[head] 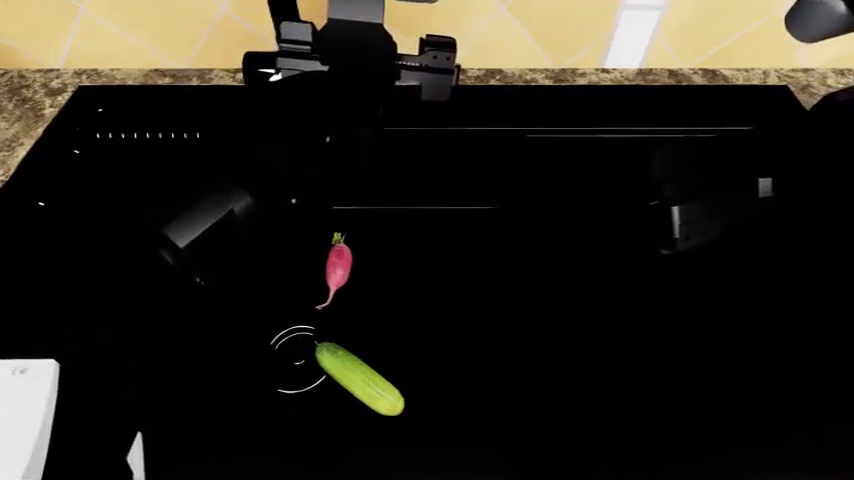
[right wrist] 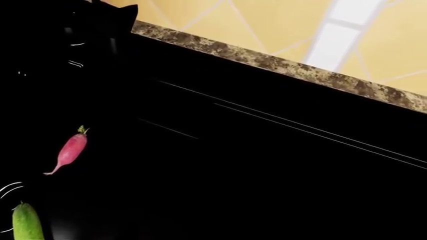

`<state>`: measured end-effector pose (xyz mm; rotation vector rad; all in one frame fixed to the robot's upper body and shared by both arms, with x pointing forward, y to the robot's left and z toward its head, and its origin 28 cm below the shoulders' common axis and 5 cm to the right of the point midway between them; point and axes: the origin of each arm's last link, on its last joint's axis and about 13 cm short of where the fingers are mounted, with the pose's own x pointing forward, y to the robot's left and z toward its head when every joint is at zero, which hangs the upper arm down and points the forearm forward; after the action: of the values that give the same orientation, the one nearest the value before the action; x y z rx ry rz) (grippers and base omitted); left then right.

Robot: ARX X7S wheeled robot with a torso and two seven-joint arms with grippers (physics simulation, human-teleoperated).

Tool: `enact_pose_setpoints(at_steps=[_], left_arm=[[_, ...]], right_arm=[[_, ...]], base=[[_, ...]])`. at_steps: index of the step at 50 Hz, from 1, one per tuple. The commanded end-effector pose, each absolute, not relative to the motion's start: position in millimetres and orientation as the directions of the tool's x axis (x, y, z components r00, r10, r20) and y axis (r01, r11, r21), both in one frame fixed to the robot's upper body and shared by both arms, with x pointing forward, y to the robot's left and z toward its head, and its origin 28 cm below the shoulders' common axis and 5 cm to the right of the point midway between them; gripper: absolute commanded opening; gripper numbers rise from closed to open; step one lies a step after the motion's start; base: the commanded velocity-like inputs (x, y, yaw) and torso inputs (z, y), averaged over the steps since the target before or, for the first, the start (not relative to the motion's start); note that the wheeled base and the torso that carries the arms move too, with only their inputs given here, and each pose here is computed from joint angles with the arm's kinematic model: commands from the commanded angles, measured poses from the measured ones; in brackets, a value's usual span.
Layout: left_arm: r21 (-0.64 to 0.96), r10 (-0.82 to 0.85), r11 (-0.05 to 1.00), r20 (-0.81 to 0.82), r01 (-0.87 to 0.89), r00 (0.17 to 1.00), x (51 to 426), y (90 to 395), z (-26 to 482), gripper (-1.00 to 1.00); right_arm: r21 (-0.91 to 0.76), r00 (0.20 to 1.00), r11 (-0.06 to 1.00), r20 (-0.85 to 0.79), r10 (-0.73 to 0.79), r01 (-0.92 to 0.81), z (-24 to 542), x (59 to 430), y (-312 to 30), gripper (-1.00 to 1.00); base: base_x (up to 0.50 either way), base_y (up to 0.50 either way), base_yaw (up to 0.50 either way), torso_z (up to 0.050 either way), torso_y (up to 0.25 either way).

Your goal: Pick up the fruits and vegetables and place them in the sink. Turn on the sink faucet to wash them. Then turn the sink off and put them in the tray.

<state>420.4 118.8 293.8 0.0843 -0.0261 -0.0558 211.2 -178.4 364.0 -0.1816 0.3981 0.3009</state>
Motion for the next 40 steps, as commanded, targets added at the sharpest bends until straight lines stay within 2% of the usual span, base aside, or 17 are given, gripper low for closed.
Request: enact_pose_setpoints(at_steps=[1,40], left_arm=[[0.089,-0.075,0.993,0.030,0.072,0.997,420,117,297,1.00],[0.097,-0.223,0.971,0.015,0.221,0.975,406,93,297,1.00]], right_arm=[[-0.111,0.882,0.943,-0.402,0.247,-0.314,365,209,-182,1.00],[-0.091,0.890,0.954,-0.393,0.230,-0.287,363,202,-194,1.00]], base=[[0.00,0.00,0.00,0.000,0.000],[0.00,0.00,0.00,0.000,0.000]])
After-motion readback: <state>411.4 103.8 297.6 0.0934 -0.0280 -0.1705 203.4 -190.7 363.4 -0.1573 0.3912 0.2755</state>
